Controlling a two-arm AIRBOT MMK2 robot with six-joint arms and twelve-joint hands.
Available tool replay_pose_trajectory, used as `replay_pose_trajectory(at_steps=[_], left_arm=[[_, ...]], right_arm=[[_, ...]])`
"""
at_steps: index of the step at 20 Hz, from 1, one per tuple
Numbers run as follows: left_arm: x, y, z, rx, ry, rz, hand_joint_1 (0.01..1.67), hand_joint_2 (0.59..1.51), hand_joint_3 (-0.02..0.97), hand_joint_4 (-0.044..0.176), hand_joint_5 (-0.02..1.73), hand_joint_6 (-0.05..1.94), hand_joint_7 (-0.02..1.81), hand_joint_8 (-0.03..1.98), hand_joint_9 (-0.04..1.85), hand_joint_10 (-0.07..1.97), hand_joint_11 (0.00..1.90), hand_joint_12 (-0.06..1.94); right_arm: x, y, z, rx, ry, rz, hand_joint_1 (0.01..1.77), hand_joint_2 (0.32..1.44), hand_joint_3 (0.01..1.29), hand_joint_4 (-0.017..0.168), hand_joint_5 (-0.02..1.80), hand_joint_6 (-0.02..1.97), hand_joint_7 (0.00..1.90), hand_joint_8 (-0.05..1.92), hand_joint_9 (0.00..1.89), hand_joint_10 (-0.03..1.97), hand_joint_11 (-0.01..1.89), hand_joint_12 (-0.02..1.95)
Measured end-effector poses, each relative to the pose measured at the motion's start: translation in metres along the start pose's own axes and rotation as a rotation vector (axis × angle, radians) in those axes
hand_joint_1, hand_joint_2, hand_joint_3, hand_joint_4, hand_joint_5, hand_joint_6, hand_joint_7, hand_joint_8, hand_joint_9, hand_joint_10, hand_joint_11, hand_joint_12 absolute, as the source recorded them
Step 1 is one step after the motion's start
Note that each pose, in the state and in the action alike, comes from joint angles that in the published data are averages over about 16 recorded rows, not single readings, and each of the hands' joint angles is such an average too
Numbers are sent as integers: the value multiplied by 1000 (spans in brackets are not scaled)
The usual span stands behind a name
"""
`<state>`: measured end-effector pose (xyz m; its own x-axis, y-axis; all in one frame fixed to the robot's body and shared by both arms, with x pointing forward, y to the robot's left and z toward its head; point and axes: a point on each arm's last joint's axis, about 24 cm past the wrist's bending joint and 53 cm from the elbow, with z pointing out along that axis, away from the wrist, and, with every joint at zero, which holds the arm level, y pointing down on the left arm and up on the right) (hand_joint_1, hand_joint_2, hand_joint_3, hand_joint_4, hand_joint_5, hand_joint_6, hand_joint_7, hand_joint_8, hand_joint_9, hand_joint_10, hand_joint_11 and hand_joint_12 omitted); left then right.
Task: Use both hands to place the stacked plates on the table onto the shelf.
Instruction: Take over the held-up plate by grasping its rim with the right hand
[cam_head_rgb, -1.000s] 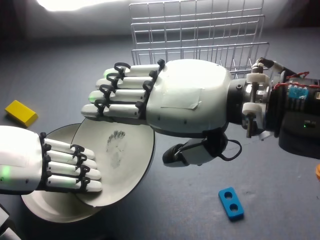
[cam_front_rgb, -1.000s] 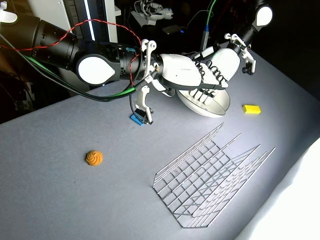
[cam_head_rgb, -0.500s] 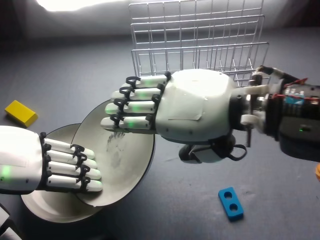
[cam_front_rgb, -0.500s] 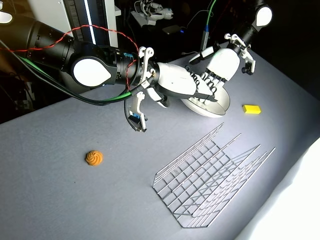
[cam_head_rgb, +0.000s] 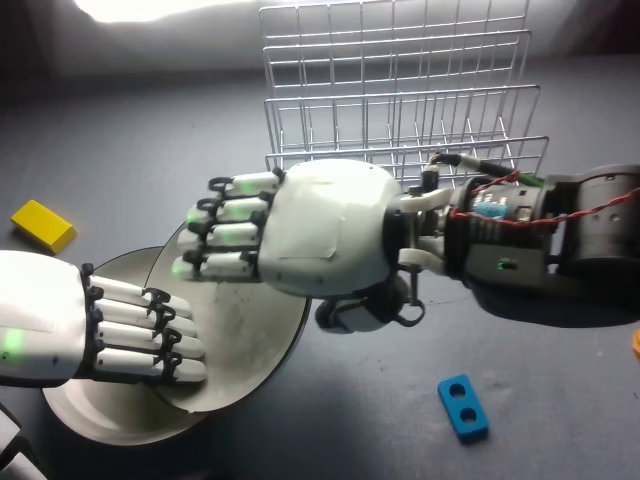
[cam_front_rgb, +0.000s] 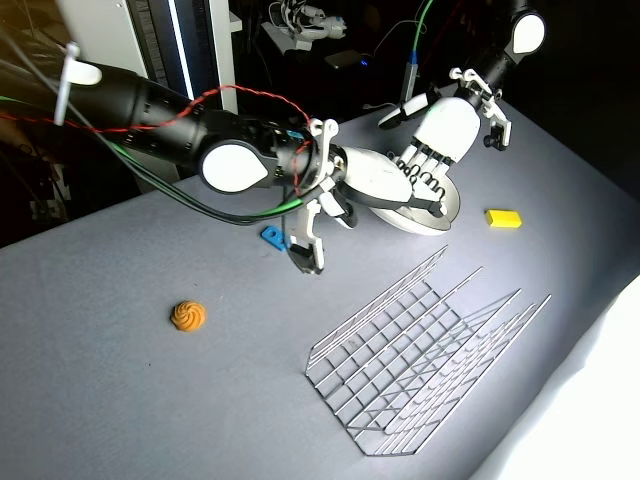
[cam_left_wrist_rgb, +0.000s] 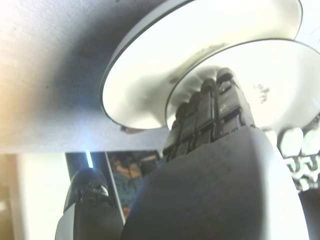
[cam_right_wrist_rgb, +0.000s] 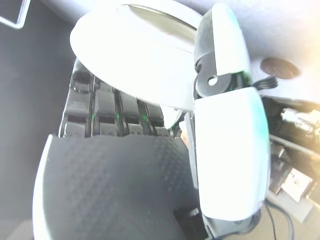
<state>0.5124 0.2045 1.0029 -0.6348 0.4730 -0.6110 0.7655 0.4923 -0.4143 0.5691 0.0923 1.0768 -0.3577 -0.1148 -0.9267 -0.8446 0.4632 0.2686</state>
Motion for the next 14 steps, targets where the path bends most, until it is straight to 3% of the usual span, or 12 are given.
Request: replay_pose_trajectory(at_steps=[8,14], left_arm=[[0,1,0,-2,-3,-4,22,1015,9,-4,-2,-23,-11,-20,12,-2,16,-18],[-1,2,-1,-3,-10,-13,22,1015,8,-5,-2,-23,-11,-20,13,0,17,-18]], right_arm=[[7,11,20,-24,7,-22,1125,986,32,1,354,18,335,9,321,11,62,792],[3,15,26,-36,-8,-41,1121,963,28,0,624,51,623,23,618,15,270,962]])
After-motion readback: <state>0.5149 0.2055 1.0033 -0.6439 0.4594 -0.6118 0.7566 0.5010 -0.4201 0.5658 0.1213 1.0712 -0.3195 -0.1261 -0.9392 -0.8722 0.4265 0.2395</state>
